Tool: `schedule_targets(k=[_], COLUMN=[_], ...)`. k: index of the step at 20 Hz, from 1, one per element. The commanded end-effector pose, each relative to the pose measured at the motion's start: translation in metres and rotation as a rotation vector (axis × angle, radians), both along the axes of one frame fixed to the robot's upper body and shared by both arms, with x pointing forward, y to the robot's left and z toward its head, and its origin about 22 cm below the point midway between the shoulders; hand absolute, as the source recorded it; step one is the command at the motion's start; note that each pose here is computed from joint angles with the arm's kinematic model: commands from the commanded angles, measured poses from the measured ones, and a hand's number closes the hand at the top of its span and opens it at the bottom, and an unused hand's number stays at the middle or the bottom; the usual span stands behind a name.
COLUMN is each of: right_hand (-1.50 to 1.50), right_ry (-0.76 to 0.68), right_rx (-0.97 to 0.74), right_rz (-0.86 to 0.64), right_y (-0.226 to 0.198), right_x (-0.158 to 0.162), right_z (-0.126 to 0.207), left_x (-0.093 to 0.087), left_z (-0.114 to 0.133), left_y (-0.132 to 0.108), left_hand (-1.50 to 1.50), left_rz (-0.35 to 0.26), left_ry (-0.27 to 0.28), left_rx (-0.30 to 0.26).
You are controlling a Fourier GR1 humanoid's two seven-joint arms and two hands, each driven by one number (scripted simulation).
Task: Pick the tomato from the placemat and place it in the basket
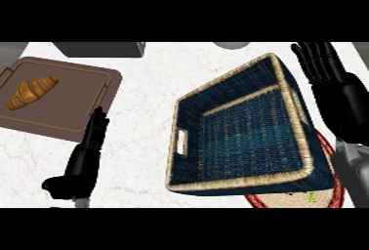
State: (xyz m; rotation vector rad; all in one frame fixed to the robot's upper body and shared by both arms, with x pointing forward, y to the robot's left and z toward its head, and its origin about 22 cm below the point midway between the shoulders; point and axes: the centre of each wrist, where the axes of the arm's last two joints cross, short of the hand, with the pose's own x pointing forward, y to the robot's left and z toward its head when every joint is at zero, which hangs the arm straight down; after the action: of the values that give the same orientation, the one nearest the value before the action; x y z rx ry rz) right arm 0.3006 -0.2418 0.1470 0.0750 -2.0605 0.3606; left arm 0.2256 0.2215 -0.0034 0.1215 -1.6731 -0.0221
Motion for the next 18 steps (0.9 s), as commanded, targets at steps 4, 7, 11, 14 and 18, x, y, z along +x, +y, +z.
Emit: schedule_targets(k=[4, 7, 11, 14, 18], right_hand=[1.50, 1.50, -1.50, -1.50, -1.50], right_ry=[-0.156, -0.315, -0.295, -0.335, -0.400], right_rx=[0.211, -0.001, 0.044, -0.047, -0.354], right_rz=[0.369, 0.678, 0.689, 0.515, 0.237], right_y=[0.009, 0.037, 0.052, 0.055, 0.001], right_x=[-0.010, -0.026, -0.068, -0.089, -0.092], right_z=[0.006, 0.023, -0.035, -0.047, -0.027], left_x=[-0.021, -0.039, -0.043, -0.043, -0.045], left_z=[-0.041, -0.057, -0.063, -0.054, -0.054], left_y=[0.042, 0.054, 0.069, 0.064, 0.081], left_hand=[0.00, 0.00, 0.00, 0.00, 0.00], left_rz=[0.075, 0.081, 0.085, 0.075, 0.122], left_ry=[0.399, 0.587, 0.639, 0.657, 0.652], left_rx=[0.005, 0.012, 0.019, 0.009, 0.004])
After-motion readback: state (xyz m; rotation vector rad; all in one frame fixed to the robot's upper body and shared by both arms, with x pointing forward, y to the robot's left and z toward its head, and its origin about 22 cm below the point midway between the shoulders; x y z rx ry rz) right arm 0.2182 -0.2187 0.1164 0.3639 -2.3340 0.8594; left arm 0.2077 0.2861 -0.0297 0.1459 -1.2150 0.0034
